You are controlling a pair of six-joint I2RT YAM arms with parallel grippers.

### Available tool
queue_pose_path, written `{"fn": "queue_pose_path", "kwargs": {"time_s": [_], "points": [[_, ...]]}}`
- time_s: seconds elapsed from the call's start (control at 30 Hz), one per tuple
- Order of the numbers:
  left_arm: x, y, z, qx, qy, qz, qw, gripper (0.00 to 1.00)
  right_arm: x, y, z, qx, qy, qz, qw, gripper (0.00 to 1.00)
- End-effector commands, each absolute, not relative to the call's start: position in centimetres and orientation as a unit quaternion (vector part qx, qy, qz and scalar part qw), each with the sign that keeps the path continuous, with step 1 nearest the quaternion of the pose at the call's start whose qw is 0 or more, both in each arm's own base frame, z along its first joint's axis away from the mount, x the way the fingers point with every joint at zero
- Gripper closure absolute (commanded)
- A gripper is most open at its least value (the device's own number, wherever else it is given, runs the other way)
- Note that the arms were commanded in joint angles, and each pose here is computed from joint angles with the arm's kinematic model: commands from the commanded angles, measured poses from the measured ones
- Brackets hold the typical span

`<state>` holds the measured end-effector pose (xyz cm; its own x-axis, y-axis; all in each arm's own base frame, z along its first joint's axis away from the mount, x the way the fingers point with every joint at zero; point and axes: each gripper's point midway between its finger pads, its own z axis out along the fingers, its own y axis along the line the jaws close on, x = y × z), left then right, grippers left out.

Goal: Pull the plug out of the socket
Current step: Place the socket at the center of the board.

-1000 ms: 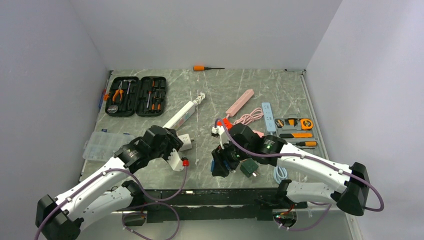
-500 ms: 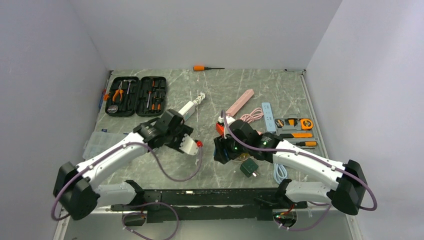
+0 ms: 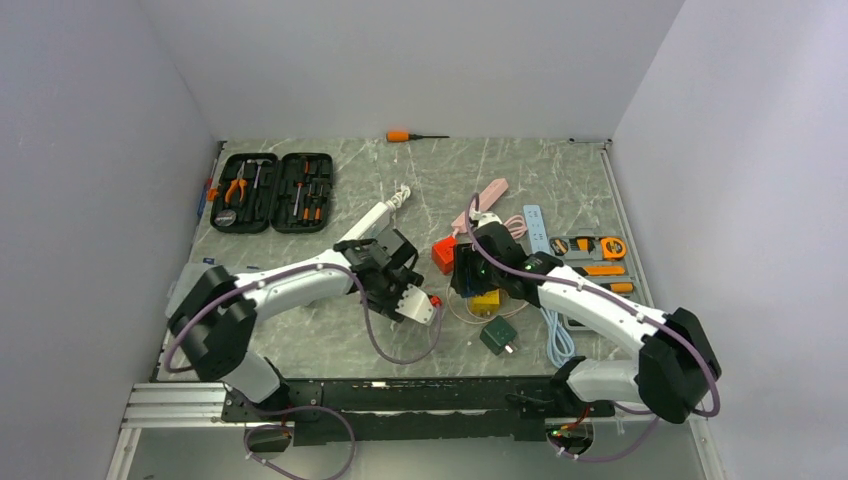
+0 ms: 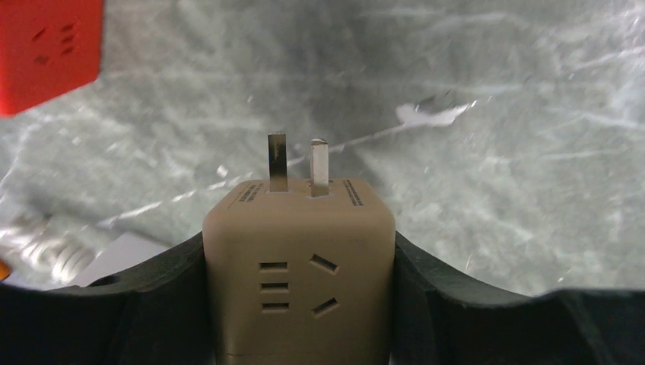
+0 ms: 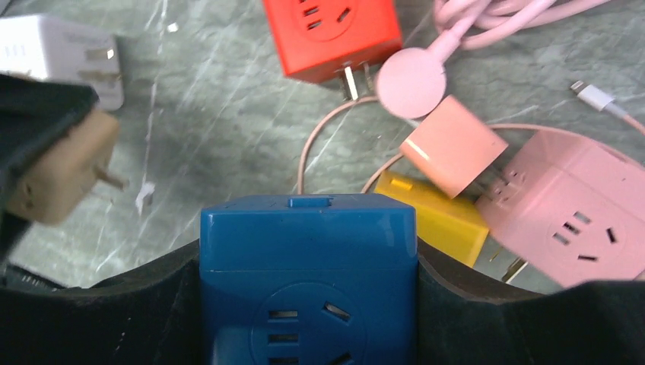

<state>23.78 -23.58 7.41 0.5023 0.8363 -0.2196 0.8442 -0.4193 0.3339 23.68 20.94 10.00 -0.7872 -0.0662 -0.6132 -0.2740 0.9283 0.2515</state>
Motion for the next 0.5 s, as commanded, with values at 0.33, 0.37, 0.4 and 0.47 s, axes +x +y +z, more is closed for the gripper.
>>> {"fn": "queue_pose_path", "kwargs": {"time_s": [0.33, 0.37, 0.4, 0.47], "points": [[25.3, -29.8, 4.1, 0.812, 0.552, -0.060, 0.178, 0.61, 30.7, 20.0, 10.9, -0.015, 0.922, 0.146, 0.359, 1.00], [25.3, -29.9, 4.2, 0.807, 0.560, -0.062, 0.177, 0.45, 31.0, 20.0, 11.0, -0.010, 0.920, 0.149, 0.362, 1.00], [25.2, -30.0, 4.2, 0.805, 0.563, -0.067, 0.176, 0.16, 31.2, 20.0, 11.1, -0.006, 0.919, 0.151, 0.364, 1.00], [24.9, -30.3, 5.0, 0.801, 0.564, -0.077, 0.184, 0.01, 31.5, 20.0, 11.0, 0.001, 0.919, 0.153, 0.364, 1.00]]}}
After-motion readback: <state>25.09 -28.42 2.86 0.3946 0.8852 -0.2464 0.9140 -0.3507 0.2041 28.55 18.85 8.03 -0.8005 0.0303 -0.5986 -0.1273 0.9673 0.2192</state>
